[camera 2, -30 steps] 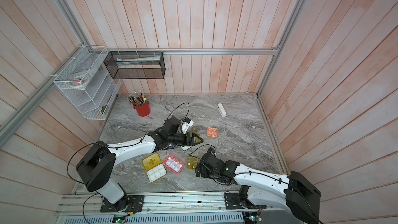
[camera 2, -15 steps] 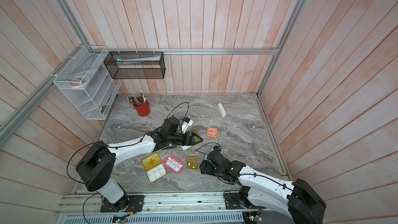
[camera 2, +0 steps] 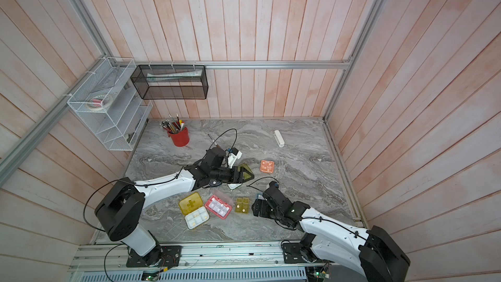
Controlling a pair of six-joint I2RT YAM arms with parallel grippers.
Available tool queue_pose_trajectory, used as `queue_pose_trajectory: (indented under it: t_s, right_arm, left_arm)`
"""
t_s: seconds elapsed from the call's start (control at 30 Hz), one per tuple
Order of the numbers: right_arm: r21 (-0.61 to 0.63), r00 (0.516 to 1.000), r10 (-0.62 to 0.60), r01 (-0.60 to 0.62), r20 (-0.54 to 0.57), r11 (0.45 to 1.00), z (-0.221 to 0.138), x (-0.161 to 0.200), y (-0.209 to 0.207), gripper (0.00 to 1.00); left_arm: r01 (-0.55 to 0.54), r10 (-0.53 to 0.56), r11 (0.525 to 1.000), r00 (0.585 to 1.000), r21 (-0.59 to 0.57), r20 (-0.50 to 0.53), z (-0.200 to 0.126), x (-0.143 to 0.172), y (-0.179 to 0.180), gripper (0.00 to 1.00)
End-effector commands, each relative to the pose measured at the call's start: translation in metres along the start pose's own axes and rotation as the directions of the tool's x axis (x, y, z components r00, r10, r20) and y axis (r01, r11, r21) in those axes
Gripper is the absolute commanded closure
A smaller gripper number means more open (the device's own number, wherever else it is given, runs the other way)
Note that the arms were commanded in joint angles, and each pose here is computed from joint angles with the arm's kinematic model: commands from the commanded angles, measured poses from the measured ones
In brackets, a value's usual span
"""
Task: Close pillboxes
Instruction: Adjust the pillbox at the center of the board.
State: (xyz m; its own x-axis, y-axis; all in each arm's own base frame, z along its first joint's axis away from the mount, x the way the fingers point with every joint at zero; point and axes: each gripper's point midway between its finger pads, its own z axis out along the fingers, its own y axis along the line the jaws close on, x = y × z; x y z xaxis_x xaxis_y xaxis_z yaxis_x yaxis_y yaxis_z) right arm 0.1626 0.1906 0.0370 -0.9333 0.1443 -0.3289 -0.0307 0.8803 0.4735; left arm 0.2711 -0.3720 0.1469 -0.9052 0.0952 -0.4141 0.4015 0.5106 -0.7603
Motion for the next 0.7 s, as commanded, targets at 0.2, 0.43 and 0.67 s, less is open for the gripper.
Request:
queue_pose_trajectory:
  t_s: [0.2, 0.43, 0.67]
  right_arm:
    - [-0.156, 0.989, -0.015, -0.009, -0.149, 0.988, -0.011, 0.026, 0.036, 0.1]
    - [-0.293, 0.996, -0.057, 0.036, -0.064, 0.955, -0.056, -0.003, 0.088, 0.1]
    - [-0.26, 0.994, -0.064, 0.085, 0.087, 0.962, -0.092, -0.053, 0.096, 0.09]
  left_arm:
    - [-0.046, 0.045, 0.999, 0.999, 0.019, 0.02, -0.01, -0.009, -0.012, 0.16]
    - [-0.043, 0.043, 0.999, 0.998, 0.011, 0.043, -0.016, -0.011, -0.011, 0.16]
    - [-0.036, 0.036, 0.999, 0.997, 0.001, 0.072, -0.03, -0.015, -0.007, 0.16]
